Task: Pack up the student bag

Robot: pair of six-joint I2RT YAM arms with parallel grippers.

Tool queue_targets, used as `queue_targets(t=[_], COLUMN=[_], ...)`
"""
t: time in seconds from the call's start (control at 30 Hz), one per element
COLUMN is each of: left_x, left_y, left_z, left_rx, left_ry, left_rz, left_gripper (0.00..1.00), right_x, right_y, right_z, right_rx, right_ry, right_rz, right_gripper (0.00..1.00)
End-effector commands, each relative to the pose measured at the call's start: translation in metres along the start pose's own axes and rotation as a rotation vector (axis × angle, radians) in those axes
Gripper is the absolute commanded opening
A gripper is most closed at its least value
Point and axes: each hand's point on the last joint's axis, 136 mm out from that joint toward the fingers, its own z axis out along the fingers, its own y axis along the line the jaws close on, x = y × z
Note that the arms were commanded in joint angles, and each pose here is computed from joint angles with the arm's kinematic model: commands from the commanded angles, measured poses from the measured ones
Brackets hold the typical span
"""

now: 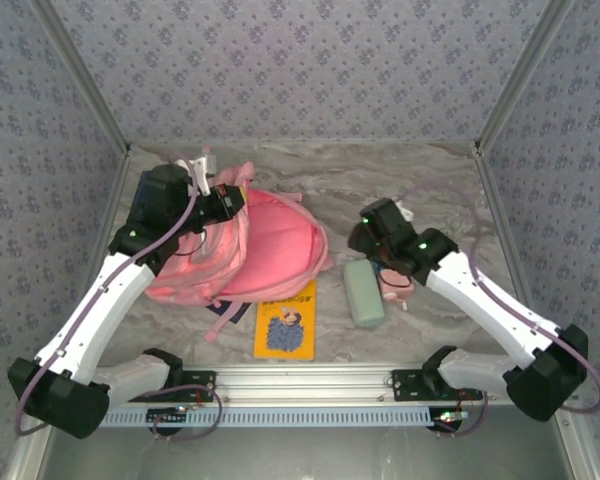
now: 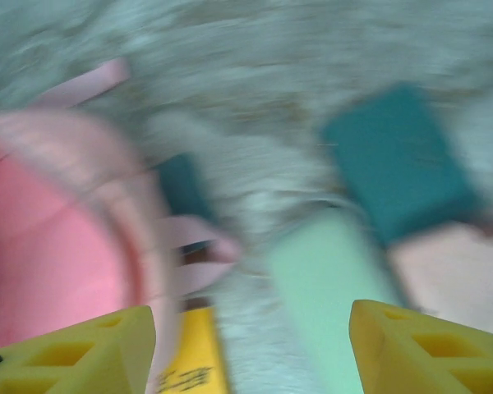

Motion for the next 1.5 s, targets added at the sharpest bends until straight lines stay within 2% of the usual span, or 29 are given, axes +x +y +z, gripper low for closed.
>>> queue_targets(t=[0.0, 0.13, 0.17, 0.2, 0.3, 0.57, 0.97, 1.07, 1.2, 1.4, 1.47], left_x=[-0.019, -0.011, -0.01, -0.009, -0.007, -0.001, 0.005, 0.006, 0.005, 0.006, 0.006], left_y=[-0.021, -0.021, -0.022, -0.023, -0.026, -0.036, -0.04, -0.04, -0.04, -0.04, -0.041], left_z=[-0.015, -0.01, -0.01, -0.01, -0.013, -0.018, -0.018, -0.017, -0.016, -0.014, -0.013], left_rx=[0.067, 0.079, 0.086, 0.087, 0.097, 0.113, 0.112, 0.111, 0.109, 0.107, 0.115], left_ry=[-0.109, -0.097, -0.092, -0.089, -0.091, -0.088, -0.079, -0.074, -0.075, -0.07, -0.068], left_rz=[0.034, 0.04, 0.043, 0.048, 0.064, 0.11, 0.152, 0.16, 0.163, 0.162, 0.164], left_gripper=[0.0, 0.0, 0.0, 0.0, 0.0, 0.0, 0.0, 0.0, 0.0, 0.0, 0.0], right_x=[0.023, 0.045, 0.05, 0.055, 0.063, 0.05, 0.031, 0.031, 0.034, 0.033, 0.032], right_y=[-0.099, -0.125, -0.13, -0.134, -0.132, -0.113, -0.107, -0.108, -0.109, -0.116, -0.122], right_z=[-0.006, 0.009, 0.013, 0.017, 0.033, 0.069, 0.111, 0.118, 0.121, 0.113, 0.103], right_rx=[0.373, 0.423, 0.433, 0.436, 0.383, 0.293, 0.284, 0.286, 0.293, 0.32, 0.354], right_ry=[0.064, 0.141, 0.161, 0.178, 0.215, 0.169, 0.172, 0.177, 0.191, 0.175, 0.165], right_rz=[0.213, 0.324, 0.355, 0.389, 0.507, 0.654, 0.694, 0.676, 0.663, 0.633, 0.612], right_gripper=[0.66, 0.7, 0.72, 0.81, 0.86, 0.86, 0.86, 0.84, 0.75, 0.53, 0.51])
